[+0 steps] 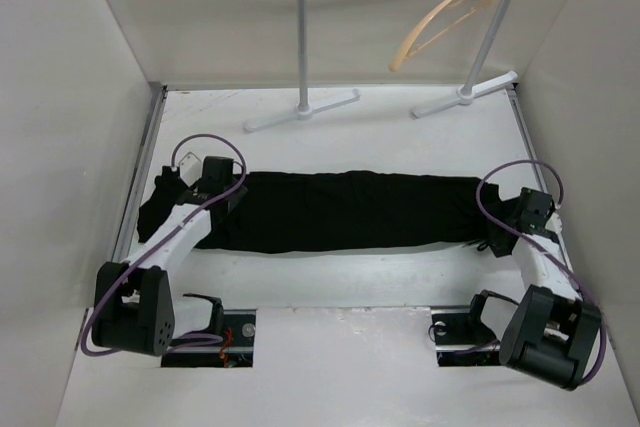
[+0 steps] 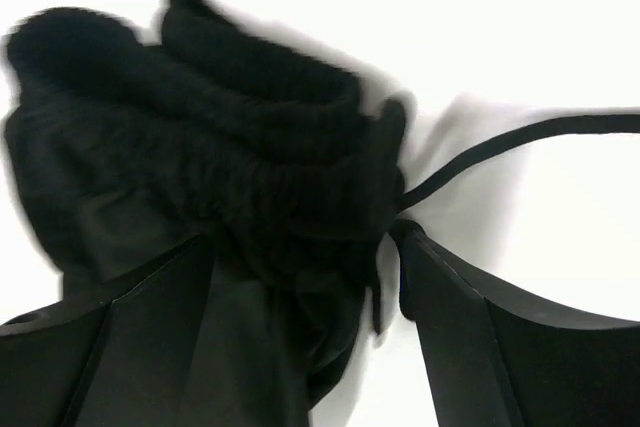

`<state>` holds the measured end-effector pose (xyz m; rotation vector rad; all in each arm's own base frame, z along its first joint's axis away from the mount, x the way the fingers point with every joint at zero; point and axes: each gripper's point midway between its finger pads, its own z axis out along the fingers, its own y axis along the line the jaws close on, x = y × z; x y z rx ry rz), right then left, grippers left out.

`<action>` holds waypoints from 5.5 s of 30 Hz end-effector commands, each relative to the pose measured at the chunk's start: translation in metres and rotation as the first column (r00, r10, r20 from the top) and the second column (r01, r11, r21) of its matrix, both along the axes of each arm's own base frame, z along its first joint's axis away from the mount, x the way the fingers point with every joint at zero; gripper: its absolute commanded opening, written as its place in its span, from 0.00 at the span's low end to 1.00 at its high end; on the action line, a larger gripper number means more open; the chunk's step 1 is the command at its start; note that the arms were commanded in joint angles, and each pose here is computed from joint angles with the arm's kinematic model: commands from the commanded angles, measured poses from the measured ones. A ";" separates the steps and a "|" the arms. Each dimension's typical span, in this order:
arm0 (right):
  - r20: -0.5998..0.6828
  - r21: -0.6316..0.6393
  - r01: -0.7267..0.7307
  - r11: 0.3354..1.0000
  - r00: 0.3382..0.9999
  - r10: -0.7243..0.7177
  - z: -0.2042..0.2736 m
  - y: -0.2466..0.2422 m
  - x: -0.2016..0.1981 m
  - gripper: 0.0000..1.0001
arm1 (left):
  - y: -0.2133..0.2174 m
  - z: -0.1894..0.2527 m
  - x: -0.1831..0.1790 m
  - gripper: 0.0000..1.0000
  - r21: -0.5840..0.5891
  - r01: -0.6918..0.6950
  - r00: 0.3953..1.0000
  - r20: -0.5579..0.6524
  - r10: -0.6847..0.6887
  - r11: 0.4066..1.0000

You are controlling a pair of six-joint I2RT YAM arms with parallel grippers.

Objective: Place the trousers on the hanger
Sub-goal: Fold the trousers at the center of the board.

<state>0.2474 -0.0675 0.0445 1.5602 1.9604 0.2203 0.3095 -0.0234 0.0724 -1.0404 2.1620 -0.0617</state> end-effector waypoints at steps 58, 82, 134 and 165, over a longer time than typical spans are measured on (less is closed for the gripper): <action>0.489 -0.246 -0.788 0.564 0.401 0.775 0.293 0.541 0.028 0.22 | 0.062 0.240 -0.056 0.56 -0.051 -0.150 0.880 0.448 0.157 0.987; 0.228 -0.250 -0.886 0.390 0.338 0.913 0.128 0.336 0.009 0.29 | 0.015 0.059 -0.017 0.55 0.069 0.162 0.982 -0.108 -0.154 0.984; 0.257 -0.134 -0.921 0.367 0.325 0.910 0.062 0.288 -0.033 0.82 | 0.040 0.067 -0.069 0.09 -0.291 -0.197 0.963 0.121 0.240 0.936; 0.299 -0.086 -0.908 0.409 0.369 0.880 0.063 0.285 -0.018 0.88 | 0.127 0.031 -0.008 0.37 -0.179 -0.289 0.907 0.262 0.329 0.940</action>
